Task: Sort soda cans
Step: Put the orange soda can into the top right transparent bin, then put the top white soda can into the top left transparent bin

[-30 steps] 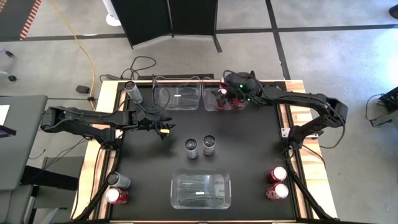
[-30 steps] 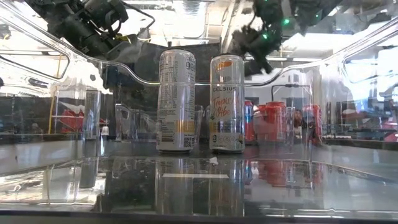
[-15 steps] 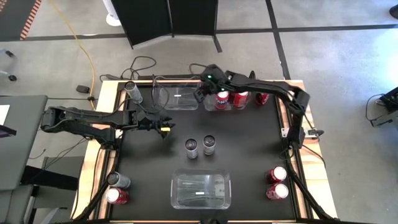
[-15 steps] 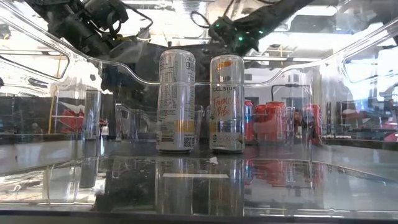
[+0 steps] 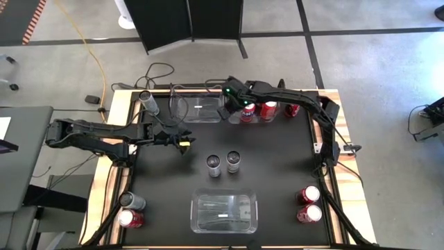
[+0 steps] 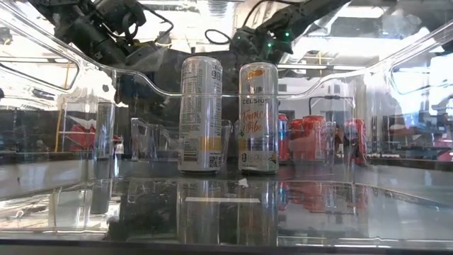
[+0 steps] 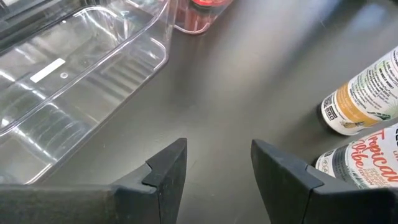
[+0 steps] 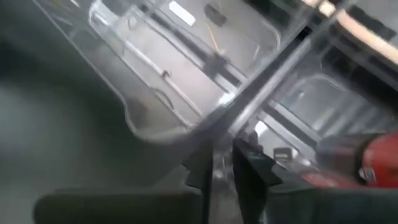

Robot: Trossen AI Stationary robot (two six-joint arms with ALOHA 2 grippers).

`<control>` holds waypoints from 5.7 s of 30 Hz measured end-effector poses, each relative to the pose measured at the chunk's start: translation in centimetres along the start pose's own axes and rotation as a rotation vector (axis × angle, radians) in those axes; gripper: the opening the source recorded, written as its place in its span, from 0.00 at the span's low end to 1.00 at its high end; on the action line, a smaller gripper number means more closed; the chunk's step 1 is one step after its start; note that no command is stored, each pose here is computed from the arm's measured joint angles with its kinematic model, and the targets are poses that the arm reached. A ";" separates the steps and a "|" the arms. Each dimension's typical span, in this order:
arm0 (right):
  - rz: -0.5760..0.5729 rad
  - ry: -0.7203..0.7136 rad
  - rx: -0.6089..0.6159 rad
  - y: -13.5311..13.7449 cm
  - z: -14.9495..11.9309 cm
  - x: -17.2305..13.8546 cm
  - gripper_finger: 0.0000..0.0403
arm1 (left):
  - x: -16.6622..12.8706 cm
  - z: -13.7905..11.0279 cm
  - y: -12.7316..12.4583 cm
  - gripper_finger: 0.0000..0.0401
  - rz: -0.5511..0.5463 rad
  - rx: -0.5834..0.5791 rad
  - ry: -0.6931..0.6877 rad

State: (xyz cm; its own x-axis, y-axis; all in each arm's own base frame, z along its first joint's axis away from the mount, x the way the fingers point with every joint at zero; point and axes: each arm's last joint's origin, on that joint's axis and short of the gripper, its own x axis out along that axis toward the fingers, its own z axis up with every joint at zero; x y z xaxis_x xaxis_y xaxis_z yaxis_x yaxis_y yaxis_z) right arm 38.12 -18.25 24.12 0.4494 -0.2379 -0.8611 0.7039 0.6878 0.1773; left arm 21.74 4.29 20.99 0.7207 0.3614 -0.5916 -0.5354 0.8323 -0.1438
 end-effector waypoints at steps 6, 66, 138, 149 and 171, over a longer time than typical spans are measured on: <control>-0.043 0.092 -0.015 -0.5 -0.9 0.1 0.09 | 0.0 0.0 0.0 0.43 0.000 0.020 0.000; -0.111 -0.197 -0.043 -1.9 -0.6 -13.7 0.32 | -10.5 9.1 7.1 0.64 0.514 -0.329 0.007; -0.164 -0.050 -0.159 -5.5 -0.7 -13.6 0.63 | -1.8 7.2 17.1 0.66 1.071 -0.683 0.313; -0.168 -0.028 -0.163 -5.6 -0.9 -13.6 0.63 | -2.6 8.5 16.2 0.62 0.990 -0.666 0.354; -0.163 -0.039 -0.106 -5.7 -1.0 -13.9 0.63 | -8.3 20.1 9.8 0.62 0.731 -0.360 0.091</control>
State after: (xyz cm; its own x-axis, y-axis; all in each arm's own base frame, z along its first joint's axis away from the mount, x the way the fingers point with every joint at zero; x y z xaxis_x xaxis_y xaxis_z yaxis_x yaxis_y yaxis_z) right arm 27.35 -18.20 34.62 0.3564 -0.3770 -0.8549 0.7085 0.7056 -0.0158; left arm 19.32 17.86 40.44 0.1046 0.7122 -0.6941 -0.9759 0.2079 0.0663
